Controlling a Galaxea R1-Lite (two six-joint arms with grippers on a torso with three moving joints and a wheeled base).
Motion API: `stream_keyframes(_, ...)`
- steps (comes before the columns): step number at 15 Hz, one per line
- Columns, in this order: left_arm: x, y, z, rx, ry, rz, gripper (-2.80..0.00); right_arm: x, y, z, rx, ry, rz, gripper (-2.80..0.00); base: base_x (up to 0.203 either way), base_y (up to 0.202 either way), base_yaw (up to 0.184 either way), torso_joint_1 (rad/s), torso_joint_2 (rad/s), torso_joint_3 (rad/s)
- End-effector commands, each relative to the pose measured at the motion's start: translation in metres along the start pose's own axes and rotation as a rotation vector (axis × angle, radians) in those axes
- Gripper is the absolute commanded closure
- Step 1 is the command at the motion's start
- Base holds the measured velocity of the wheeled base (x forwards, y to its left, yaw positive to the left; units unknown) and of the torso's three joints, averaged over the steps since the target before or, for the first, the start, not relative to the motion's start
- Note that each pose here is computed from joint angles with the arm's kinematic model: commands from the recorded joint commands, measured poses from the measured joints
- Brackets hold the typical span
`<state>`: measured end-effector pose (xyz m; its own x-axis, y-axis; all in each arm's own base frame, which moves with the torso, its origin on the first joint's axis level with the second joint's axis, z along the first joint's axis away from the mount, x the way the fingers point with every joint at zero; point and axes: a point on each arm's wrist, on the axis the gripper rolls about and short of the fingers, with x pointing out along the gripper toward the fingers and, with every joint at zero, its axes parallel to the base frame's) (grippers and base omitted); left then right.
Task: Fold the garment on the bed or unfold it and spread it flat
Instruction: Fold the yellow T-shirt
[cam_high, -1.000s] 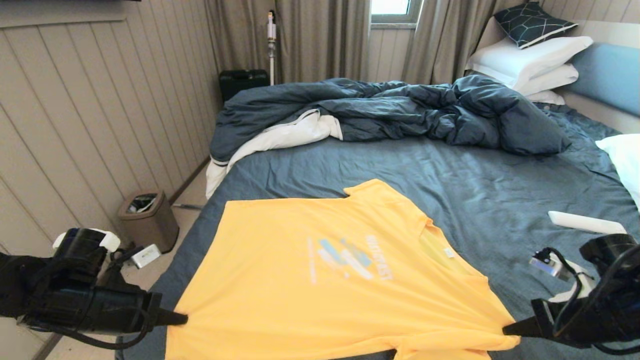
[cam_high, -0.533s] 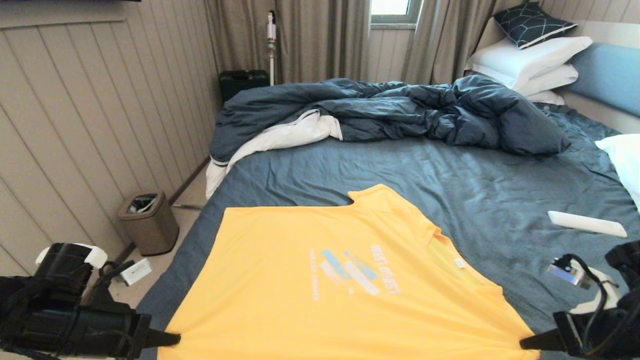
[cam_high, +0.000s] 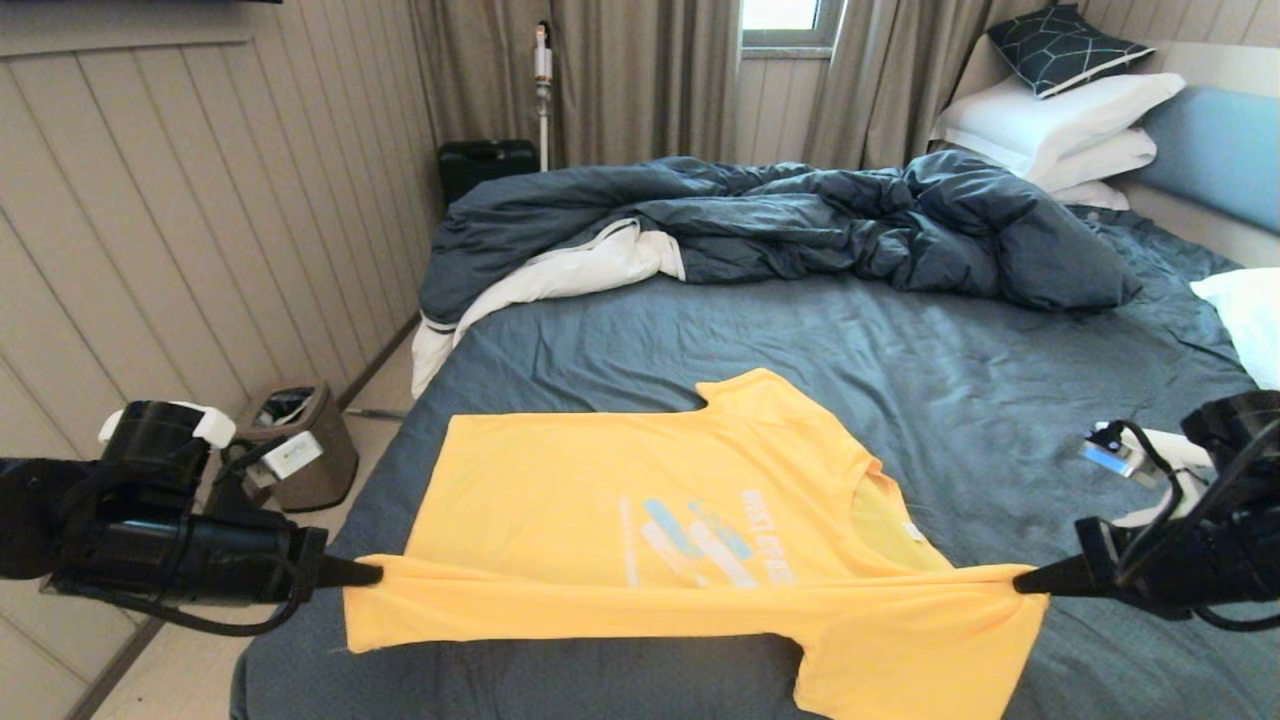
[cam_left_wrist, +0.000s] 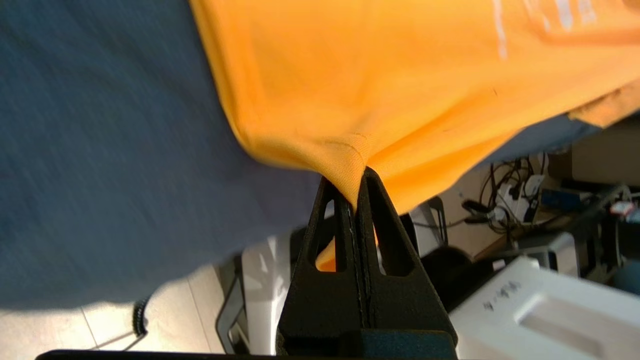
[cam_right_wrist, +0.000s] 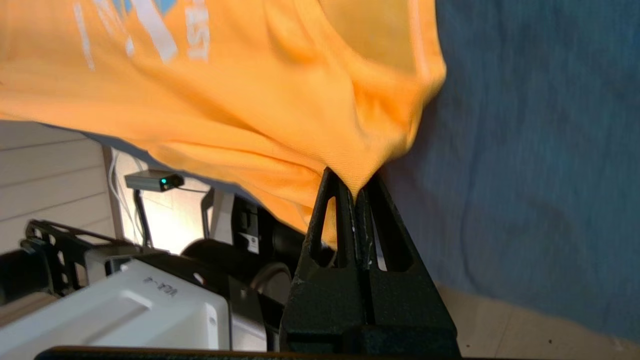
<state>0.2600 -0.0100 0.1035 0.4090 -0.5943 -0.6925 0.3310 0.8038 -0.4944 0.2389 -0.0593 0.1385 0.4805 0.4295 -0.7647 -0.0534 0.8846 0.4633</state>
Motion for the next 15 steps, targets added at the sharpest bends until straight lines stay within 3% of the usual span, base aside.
stream_keyframes(1,0.024,0.019,0.013,-0.033,0.038,-0.004,0.0,0.024,-0.01,0.018,0.024,0.049,0.016,0.0,0.0,0.0,0.0,0.0,0.0,0.0)
stream_keyframes(6,0.057,0.046,0.033,-0.066,0.064,0.001,0.0,0.068,-0.011,0.053,0.03,0.098,0.04,0.0,0.0,0.0,0.0,0.0,0.0,0.0)
stream_keyframes(15,0.073,0.06,0.053,-0.08,0.04,0.011,0.0,0.086,-0.021,0.071,0.038,0.095,0.021,0.0,0.0,0.0,0.0,0.0,0.0,0.0)
